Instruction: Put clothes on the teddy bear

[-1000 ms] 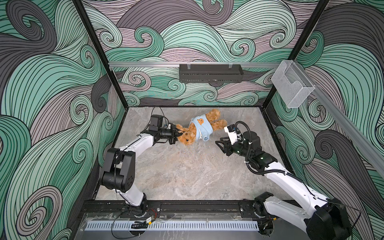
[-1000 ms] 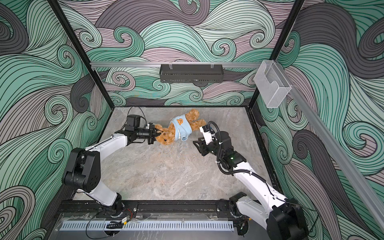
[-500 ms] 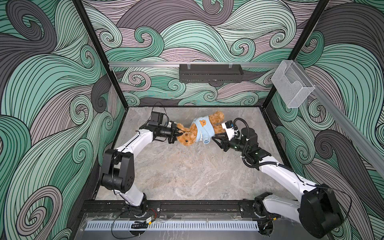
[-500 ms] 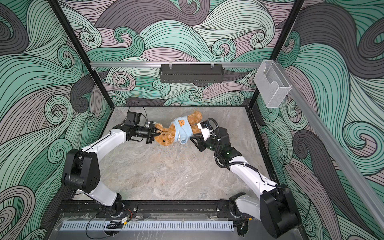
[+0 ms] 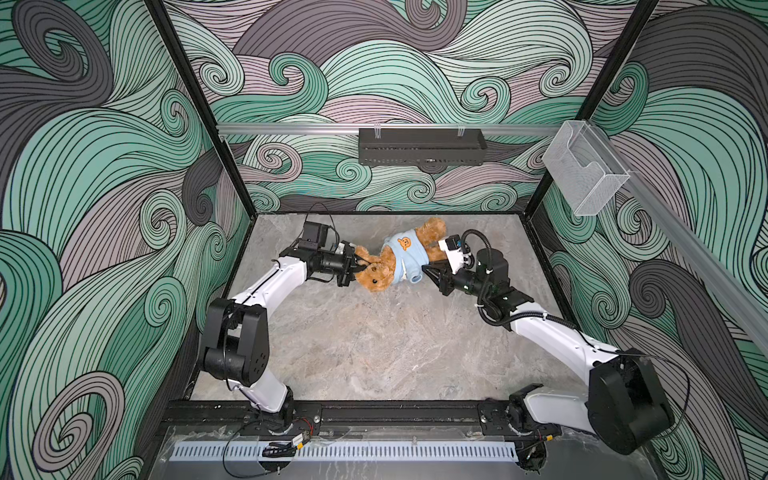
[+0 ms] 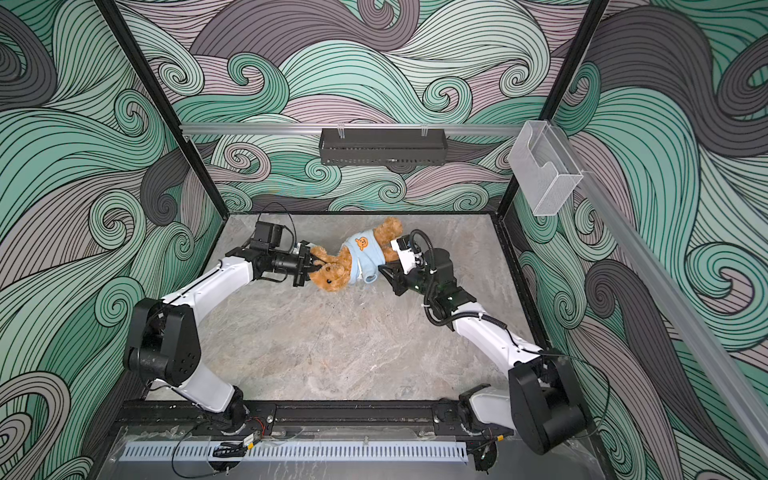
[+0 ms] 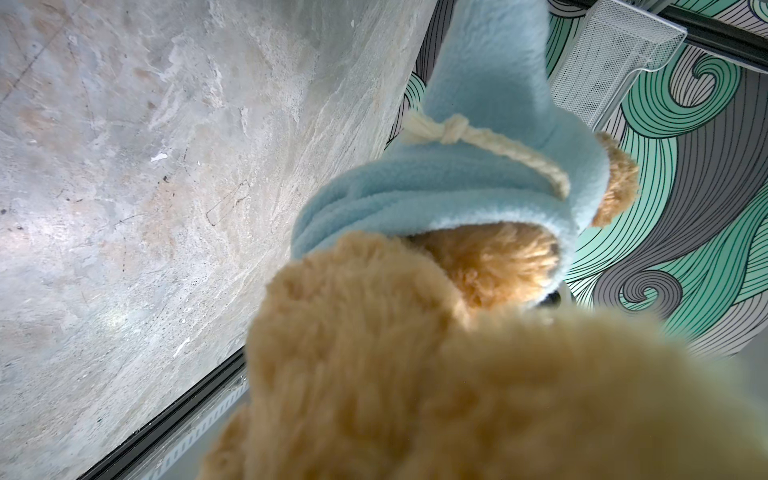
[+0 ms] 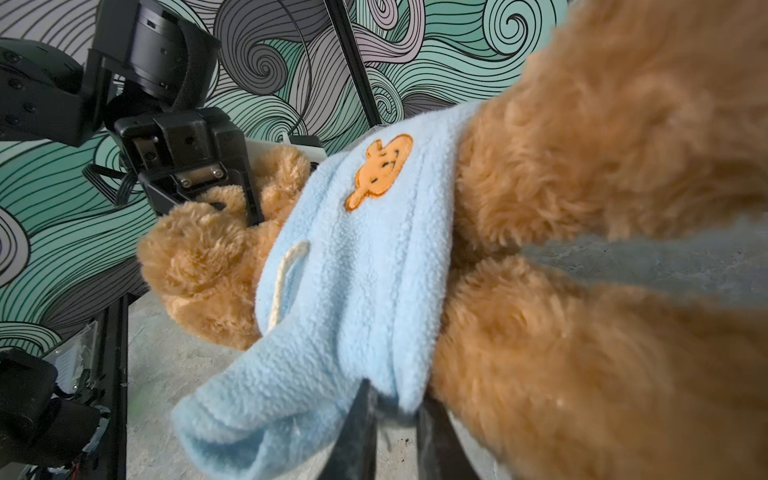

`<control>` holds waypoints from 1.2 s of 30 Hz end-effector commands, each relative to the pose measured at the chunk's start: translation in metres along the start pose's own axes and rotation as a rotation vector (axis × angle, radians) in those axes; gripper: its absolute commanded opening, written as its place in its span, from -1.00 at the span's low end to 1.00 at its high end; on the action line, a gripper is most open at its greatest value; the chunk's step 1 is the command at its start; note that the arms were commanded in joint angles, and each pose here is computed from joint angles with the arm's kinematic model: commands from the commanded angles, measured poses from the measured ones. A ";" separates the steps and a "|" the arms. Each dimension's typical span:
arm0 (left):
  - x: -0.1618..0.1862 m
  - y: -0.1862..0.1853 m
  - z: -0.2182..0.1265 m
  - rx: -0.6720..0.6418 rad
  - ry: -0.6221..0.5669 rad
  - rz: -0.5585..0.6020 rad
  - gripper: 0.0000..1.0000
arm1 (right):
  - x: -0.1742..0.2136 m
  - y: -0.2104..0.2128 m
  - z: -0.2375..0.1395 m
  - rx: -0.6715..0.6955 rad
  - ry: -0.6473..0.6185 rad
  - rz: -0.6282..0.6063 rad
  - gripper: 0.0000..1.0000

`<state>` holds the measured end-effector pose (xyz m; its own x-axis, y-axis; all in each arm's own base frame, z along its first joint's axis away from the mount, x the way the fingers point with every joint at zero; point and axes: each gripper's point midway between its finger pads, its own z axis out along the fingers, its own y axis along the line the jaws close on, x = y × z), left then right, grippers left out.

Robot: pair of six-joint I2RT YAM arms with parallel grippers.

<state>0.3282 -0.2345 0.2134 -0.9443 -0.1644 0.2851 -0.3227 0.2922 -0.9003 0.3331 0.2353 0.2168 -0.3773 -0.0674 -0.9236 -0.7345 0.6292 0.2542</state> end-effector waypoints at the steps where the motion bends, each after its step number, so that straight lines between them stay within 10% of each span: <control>1: 0.010 -0.028 -0.001 0.060 0.044 0.069 -1.00 | -0.005 -0.017 -0.001 0.102 -0.002 -0.016 -1.00; 16: -0.012 -0.030 -0.016 0.102 -0.011 0.037 -1.00 | 0.046 -0.083 -0.046 0.507 0.173 0.109 -1.00; 26: -0.015 -0.006 -0.008 -0.012 -0.009 0.067 -1.00 | 0.000 -0.006 -0.033 0.072 0.085 0.078 -0.36; 36: 0.001 0.060 0.016 -0.439 0.221 0.260 -1.00 | -0.047 -0.008 -0.024 0.080 0.045 0.180 -0.19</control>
<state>0.3432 -0.2362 0.1706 -0.9825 -0.0464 0.1807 -0.1760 0.5519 -0.8151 0.3352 0.2091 0.2851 -0.4287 0.0081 -0.9034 -0.6508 0.6909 0.3150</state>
